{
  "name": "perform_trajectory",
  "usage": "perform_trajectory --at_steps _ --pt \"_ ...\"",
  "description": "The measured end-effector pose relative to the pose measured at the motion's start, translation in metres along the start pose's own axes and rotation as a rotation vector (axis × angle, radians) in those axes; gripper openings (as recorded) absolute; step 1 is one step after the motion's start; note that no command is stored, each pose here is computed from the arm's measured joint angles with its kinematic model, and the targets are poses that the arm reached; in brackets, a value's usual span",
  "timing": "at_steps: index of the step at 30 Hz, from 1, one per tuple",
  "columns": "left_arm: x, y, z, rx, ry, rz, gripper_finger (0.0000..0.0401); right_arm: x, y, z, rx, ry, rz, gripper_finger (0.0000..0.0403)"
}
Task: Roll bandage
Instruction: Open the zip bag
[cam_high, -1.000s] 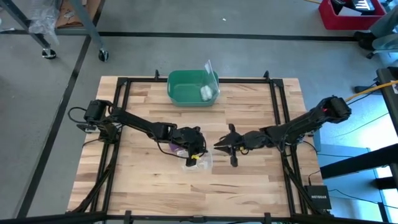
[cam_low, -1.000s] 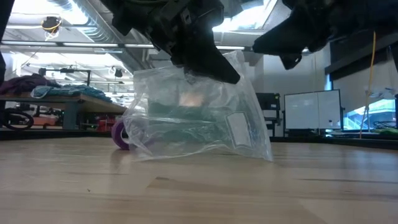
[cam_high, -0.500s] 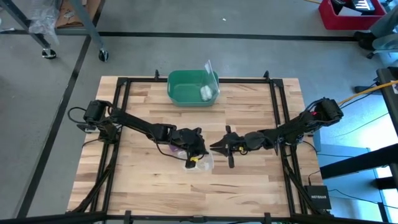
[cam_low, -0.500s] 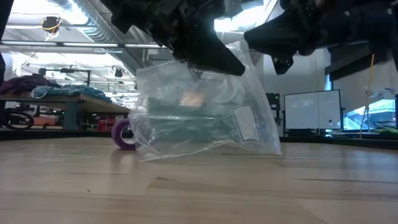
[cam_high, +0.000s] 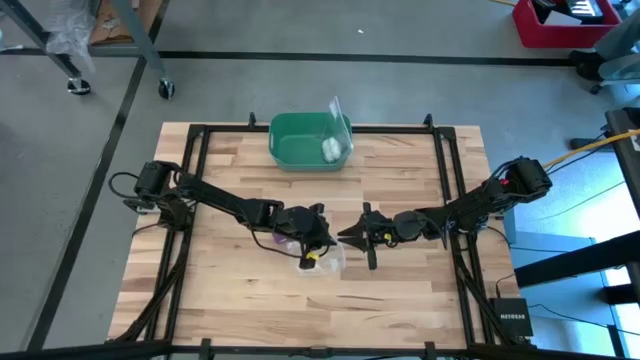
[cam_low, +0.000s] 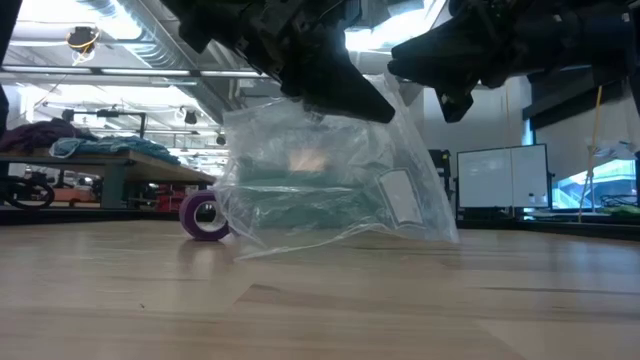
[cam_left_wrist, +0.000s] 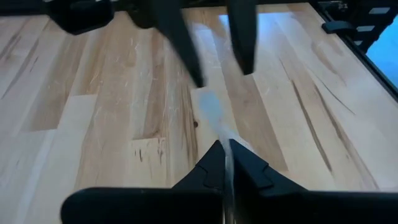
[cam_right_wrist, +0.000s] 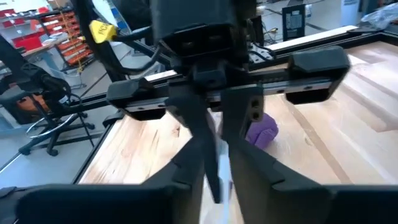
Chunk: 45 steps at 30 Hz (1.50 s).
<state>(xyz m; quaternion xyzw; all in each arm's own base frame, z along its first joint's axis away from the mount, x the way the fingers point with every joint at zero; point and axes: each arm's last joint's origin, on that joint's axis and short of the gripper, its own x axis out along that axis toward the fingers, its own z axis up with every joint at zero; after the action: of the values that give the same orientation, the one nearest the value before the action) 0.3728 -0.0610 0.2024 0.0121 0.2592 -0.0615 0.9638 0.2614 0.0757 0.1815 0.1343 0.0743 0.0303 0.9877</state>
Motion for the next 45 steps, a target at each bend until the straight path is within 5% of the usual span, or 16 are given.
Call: perform_trajectory --at_steps 11,32,45 --pt "-0.0001 -0.0023 0.0003 0.012 -0.004 -0.005 0.0001 0.0001 -0.0002 -0.0005 -0.052 0.005 -0.004 0.0167" --pt "-0.0002 -0.0022 0.0043 0.027 -0.045 0.005 0.0001 0.0002 0.0002 0.0007 -0.052 -0.005 0.0 0.0007" --pt "-0.0002 0.0004 0.0041 0.003 -0.045 0.077 0.0001 0.0023 0.0006 -0.0055 -0.059 0.037 0.033 0.0007"
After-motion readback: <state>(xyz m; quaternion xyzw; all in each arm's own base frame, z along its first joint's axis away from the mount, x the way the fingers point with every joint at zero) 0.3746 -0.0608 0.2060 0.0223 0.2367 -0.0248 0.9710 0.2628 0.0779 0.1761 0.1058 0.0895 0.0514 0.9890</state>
